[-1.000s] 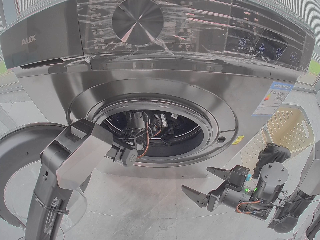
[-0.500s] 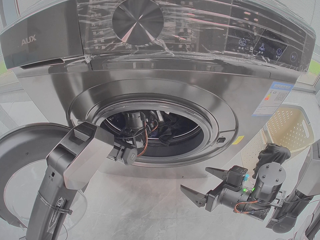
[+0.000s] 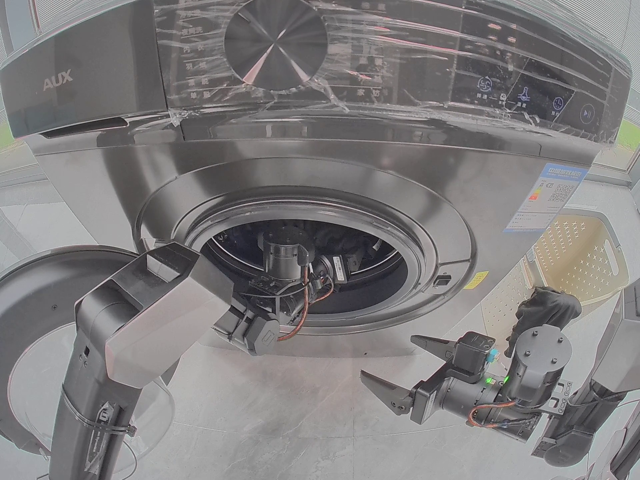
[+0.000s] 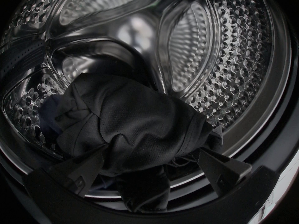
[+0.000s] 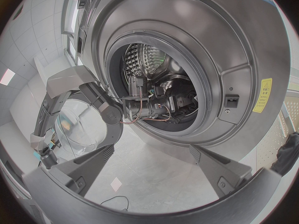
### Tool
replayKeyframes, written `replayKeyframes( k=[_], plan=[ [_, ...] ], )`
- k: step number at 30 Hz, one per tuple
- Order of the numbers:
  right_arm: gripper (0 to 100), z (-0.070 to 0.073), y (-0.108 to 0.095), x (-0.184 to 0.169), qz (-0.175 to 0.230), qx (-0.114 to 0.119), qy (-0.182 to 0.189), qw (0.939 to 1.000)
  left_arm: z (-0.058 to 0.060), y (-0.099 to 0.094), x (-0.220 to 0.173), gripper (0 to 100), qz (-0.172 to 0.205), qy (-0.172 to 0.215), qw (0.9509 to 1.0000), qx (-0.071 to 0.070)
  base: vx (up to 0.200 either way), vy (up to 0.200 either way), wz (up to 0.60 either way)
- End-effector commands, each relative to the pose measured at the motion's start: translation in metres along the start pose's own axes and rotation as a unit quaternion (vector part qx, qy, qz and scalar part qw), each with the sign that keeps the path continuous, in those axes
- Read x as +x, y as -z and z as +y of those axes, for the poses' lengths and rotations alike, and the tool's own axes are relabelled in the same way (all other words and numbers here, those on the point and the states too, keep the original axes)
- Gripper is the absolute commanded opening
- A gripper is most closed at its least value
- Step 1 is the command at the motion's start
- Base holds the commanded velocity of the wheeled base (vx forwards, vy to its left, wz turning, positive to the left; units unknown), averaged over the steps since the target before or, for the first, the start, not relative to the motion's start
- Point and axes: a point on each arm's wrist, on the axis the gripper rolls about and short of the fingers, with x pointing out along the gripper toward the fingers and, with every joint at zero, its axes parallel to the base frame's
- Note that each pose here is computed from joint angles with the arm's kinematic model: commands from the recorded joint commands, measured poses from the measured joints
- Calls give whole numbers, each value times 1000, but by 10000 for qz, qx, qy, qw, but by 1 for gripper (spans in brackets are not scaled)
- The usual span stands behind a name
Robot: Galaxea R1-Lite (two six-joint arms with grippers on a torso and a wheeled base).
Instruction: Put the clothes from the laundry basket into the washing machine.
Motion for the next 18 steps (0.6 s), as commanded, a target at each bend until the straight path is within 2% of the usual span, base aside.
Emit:
replayKeyframes(
  k=[1,2,3,6,10,14,18],
  plan=[
    [100,0,0,0,2,-1,-2,10000,-1,8,-1,100,130,18,9999,39,0,0,0],
    [100,0,0,0,2,-1,-2,10000,1,14,0,100,195,-2,9998,83,0,0,0],
    [100,0,0,0,9,-2,-1,10000,3,16,1,0,208,-14,9997,121,0,0,0],
    [100,0,0,0,2,-1,-2,10000,6,15,3,0,168,-40,9997,175,0,0,0],
    [100,0,0,0,-14,0,-5,10000,7,9,6,0,62,-47,9998,164,0,0,0],
    [100,0,-1,0,-21,1,-6,10000,13,-3,18,0,-316,-188,9992,136,0,0,0],
    [100,0,-1,0,-21,1,-6,10000,27,-13,32,0,-776,-537,9955,103,0,0,0]
  ],
)
